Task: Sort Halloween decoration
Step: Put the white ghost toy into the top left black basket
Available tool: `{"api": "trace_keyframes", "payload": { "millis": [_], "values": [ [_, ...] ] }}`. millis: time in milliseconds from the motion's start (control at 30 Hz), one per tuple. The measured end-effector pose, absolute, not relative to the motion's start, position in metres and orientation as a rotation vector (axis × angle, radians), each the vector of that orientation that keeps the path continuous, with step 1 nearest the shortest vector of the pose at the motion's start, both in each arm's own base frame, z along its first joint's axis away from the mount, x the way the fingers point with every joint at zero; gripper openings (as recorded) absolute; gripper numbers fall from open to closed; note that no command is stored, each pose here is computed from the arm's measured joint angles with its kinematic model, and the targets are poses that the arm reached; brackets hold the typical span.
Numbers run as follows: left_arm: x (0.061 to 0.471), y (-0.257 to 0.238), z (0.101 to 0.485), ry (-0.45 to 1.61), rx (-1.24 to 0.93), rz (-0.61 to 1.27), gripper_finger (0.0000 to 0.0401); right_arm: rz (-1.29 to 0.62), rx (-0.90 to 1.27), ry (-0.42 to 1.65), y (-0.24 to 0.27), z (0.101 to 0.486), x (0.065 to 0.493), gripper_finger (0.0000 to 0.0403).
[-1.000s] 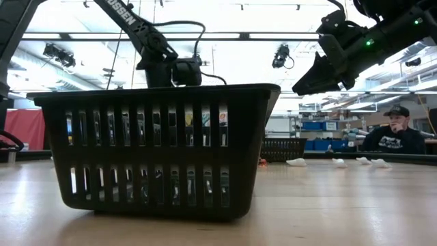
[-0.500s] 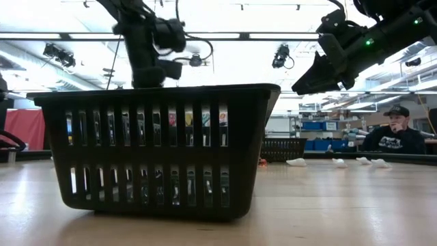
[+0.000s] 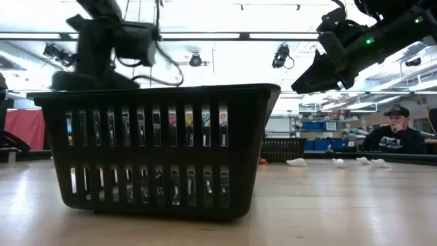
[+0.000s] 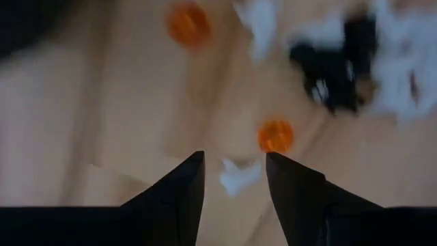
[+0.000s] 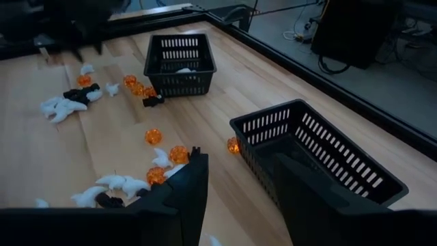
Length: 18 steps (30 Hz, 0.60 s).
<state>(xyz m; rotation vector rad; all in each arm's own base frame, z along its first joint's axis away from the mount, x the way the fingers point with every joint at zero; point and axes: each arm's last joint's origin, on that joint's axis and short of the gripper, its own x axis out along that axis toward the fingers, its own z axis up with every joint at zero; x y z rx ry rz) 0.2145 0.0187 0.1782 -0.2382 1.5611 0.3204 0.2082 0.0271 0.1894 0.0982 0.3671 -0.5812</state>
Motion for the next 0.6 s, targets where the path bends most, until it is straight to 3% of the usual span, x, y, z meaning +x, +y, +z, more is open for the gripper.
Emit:
{"api": "trace_keyframes", "payload": {
  "millis": [367, 600],
  "values": [
    [0.196, -0.009, 0.156, 1.665, -0.036, 0.159, 0.0167, -0.572, 0.1, 0.358, 0.027, 0.19, 0.209, 0.0169],
    [0.197, -0.011, 0.156, 1.653, -0.007, 0.195, 0.0167, -0.562, 0.098, 0.341, 0.028, 0.192, 0.21, 0.0169]
  ]
}}
